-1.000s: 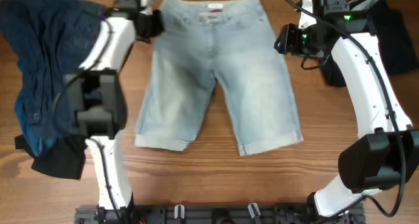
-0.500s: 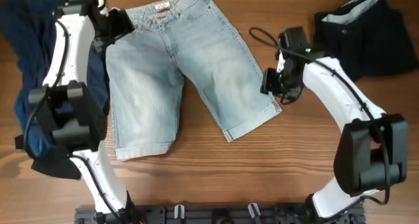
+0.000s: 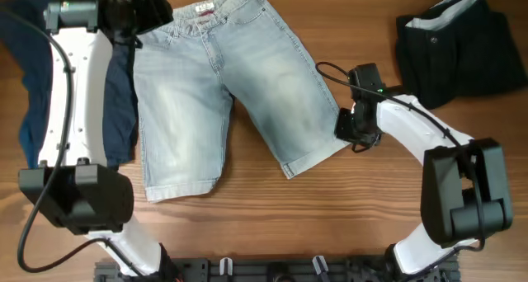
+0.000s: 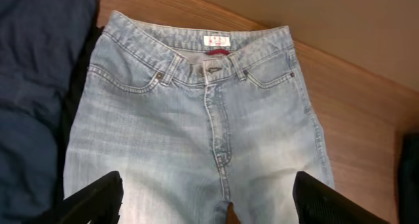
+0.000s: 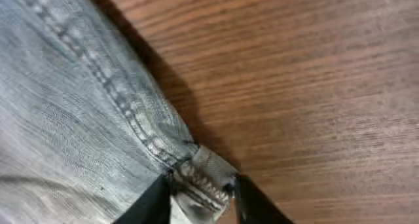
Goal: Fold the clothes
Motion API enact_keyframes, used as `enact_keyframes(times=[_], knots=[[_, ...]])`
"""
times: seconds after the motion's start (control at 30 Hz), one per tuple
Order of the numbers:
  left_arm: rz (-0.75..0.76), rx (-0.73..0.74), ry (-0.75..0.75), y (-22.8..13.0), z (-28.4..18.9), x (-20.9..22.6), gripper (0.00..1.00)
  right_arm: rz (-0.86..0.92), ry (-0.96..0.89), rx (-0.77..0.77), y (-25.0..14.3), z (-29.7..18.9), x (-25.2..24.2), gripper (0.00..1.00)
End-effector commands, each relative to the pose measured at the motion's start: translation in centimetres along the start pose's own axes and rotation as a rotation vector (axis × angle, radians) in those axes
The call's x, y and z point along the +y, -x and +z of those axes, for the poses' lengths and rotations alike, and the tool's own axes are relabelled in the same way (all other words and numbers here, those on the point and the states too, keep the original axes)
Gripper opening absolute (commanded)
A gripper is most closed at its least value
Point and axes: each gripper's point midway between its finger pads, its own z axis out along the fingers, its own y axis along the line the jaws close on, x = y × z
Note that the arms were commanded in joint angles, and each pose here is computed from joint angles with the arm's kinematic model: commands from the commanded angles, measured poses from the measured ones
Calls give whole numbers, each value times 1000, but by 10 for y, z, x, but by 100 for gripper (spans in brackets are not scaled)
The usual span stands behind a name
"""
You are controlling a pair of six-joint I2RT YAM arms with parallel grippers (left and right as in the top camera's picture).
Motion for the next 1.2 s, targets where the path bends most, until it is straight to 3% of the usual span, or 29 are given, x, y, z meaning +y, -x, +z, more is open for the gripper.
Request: enact_keyframes(times=[0.0,0.17,0.47,0.67,0.87,1.0,1.1,1.13,1.17], knots=[[68,-32,-18,2,-19,-15,82,41,-15,14,-2,13,-3,4],[93,-11,-31,-7,-17,-27,82,132,48,-121,37,11,-2,4],[140,7,-58,-19,-14,-51,83,203,173,-526,172,-16,-36,4],[155,7,-45,-22,-13,-56,83,124,155,-540,242,6,-22,4],[154,6,-15,-21,-10,-50,83,74,168,-683,325,-58,-9,4],[153,12,-5,-21,-2,-48,83,95,138,-776,350,-101,-21,4],[152,17,14,-21,9,-44,83,132,106,-707,341,-92,-46,5],[152,15,33,-20,13,-40,83,138,96,-679,336,-88,-52,31],[164,15,40,-19,16,-39,82,136,84,-648,330,-84,-56,74]])
